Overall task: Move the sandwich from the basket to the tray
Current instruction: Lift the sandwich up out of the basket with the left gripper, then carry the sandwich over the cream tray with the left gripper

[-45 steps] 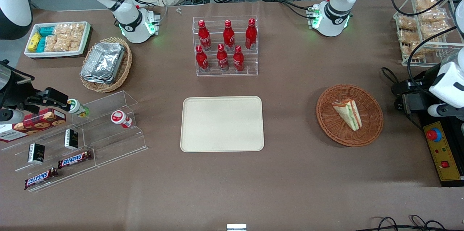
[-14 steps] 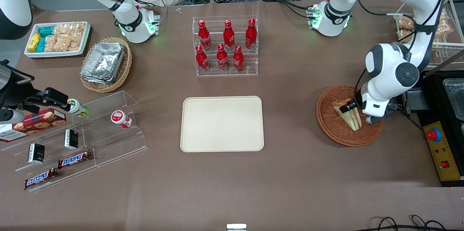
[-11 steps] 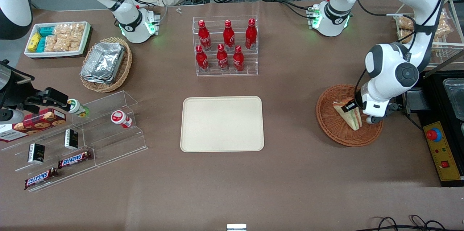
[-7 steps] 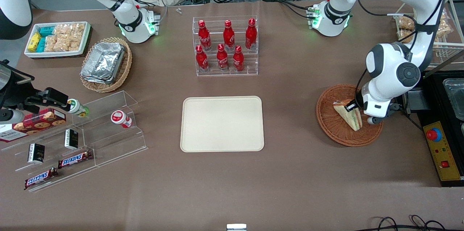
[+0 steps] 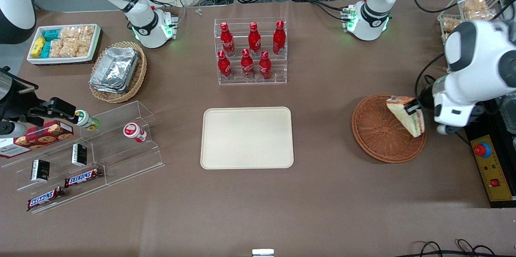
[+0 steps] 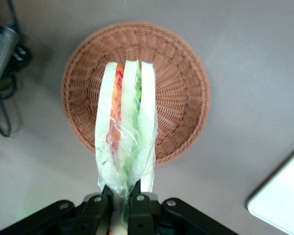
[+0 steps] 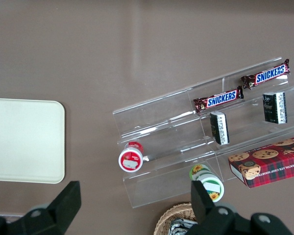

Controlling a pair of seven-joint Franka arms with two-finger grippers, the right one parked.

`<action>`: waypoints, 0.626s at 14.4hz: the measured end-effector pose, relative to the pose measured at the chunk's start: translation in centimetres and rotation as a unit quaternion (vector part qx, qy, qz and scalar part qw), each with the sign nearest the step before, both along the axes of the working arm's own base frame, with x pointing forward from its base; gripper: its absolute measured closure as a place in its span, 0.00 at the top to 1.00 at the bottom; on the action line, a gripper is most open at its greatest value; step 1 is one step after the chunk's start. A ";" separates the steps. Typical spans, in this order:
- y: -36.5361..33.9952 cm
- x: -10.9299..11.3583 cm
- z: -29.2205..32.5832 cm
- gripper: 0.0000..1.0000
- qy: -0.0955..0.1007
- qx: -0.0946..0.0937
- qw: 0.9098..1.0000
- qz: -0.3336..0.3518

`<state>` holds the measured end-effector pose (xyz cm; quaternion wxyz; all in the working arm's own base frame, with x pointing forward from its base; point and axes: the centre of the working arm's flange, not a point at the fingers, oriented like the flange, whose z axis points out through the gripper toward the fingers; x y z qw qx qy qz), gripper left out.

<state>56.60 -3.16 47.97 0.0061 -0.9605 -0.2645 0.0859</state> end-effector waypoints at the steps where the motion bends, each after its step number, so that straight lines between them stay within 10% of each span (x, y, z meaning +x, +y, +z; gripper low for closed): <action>1: 0.0 0.3 2.2 0.15 -0.007 -0.001 1.000 0.000; 9: -7.1 1.1 6.9 0.15 -0.022 -0.014 0.996 -0.083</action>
